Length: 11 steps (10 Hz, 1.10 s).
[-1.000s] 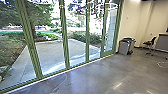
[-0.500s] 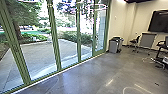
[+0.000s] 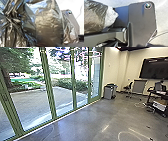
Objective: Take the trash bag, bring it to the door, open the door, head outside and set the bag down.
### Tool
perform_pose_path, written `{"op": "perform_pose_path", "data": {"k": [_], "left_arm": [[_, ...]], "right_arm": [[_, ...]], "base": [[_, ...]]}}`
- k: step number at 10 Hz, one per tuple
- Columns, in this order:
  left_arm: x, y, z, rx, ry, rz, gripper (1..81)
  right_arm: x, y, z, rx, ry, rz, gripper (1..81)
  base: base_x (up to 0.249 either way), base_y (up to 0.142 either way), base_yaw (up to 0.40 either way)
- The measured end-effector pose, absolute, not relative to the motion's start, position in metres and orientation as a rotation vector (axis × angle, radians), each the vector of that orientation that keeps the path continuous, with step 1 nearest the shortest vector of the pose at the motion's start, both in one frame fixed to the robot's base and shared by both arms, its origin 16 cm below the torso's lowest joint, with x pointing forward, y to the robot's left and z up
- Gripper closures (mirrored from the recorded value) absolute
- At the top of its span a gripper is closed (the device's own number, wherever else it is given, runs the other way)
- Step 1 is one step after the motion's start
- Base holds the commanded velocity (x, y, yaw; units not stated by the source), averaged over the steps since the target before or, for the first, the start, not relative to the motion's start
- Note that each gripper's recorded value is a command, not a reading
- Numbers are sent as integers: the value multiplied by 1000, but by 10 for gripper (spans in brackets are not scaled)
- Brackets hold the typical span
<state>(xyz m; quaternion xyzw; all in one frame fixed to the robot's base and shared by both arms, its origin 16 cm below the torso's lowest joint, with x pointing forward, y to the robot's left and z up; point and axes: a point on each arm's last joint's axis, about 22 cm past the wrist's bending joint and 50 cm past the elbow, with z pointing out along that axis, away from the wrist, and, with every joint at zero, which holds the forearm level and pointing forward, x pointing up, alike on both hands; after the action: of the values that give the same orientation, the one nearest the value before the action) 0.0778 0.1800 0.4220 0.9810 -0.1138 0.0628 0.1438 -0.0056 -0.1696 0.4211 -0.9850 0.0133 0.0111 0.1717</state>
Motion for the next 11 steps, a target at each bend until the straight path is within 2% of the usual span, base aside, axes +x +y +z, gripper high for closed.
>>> {"op": "perform_pose_path", "data": {"k": [11], "left_arm": [[76, 182, 422, 2831, -328, 178, 811]], "right_arm": [[-7, -172, 421, -2800, 38, 34, 10]], "base": [[0, 0, -17]]}}
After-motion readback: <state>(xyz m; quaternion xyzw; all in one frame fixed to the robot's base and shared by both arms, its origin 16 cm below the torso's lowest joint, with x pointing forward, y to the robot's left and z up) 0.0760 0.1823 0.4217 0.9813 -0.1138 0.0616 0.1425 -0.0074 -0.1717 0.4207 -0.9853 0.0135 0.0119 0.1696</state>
